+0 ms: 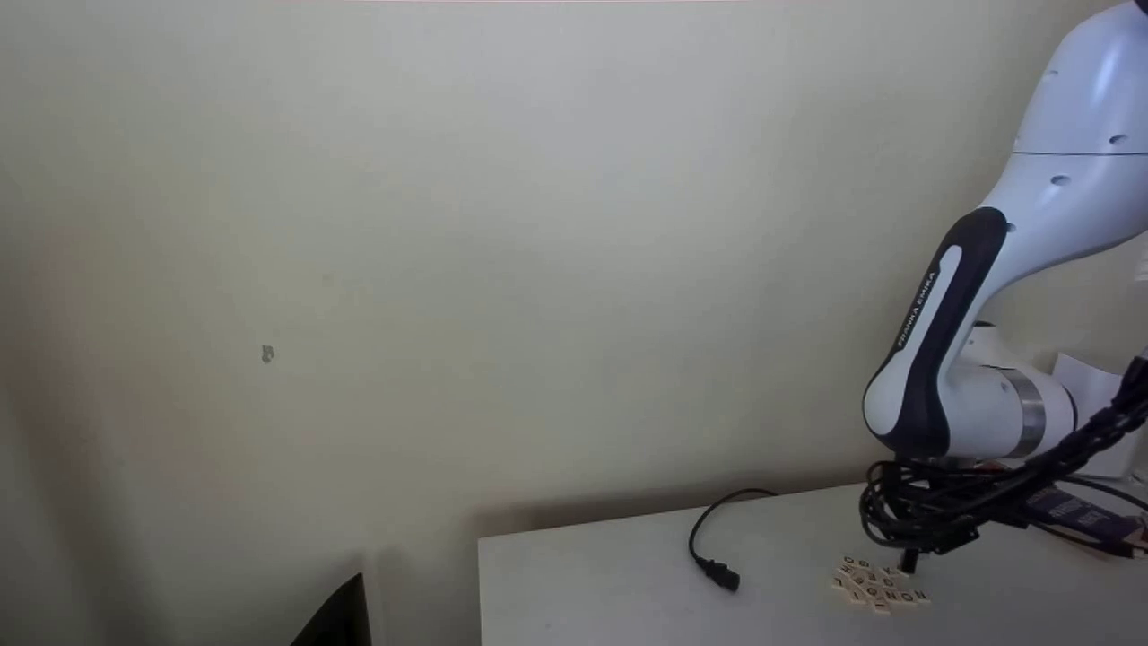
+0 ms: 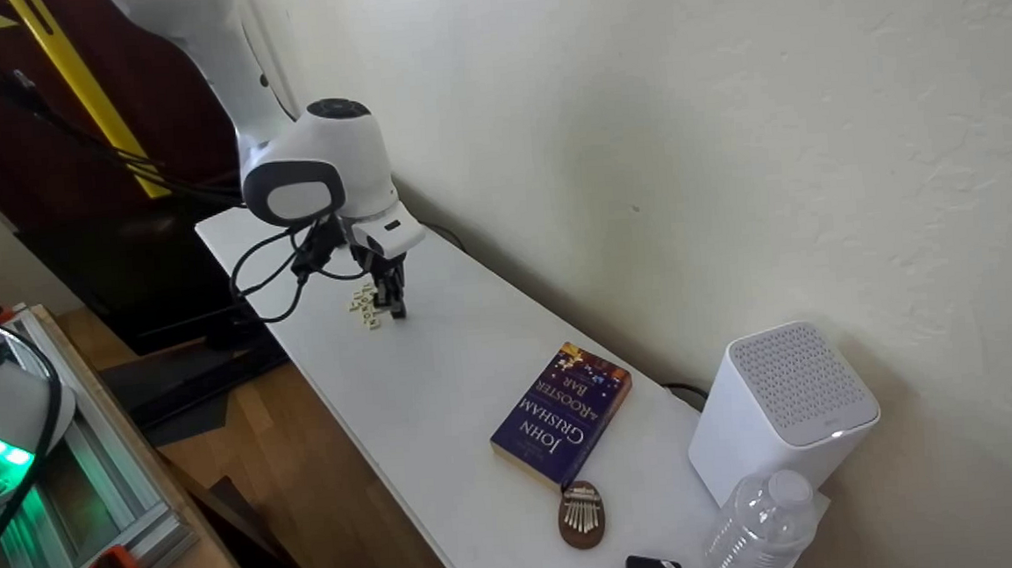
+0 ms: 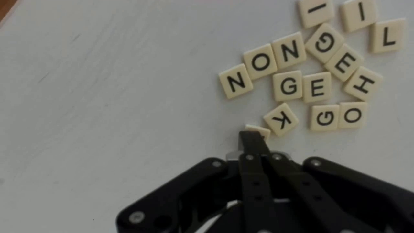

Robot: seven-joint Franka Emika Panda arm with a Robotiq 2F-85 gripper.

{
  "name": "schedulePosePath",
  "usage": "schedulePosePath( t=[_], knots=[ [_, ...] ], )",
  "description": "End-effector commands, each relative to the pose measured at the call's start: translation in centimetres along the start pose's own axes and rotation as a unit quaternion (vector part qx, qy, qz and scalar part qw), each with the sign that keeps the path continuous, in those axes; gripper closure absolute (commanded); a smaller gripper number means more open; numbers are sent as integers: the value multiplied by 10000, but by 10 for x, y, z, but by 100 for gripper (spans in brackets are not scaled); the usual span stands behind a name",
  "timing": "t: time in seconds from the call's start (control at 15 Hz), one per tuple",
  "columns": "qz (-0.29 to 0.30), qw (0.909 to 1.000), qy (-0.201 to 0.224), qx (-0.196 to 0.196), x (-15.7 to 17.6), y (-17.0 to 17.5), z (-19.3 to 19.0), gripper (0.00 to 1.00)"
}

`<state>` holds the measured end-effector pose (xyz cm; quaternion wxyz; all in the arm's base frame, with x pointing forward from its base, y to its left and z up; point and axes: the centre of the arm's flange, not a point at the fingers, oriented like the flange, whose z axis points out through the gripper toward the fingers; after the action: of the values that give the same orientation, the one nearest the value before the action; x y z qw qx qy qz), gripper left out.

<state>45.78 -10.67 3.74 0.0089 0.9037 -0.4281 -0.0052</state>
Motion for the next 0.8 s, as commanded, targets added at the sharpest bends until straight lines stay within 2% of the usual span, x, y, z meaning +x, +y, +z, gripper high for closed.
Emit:
schedulePosePath(
  t=[0.0, 0.73],
  knots=[
    [466, 9985, -280, -101, -3, -4, 16, 100],
    [1510, 9871, -521, -102, 4, -5, 17, 100]
  ],
)
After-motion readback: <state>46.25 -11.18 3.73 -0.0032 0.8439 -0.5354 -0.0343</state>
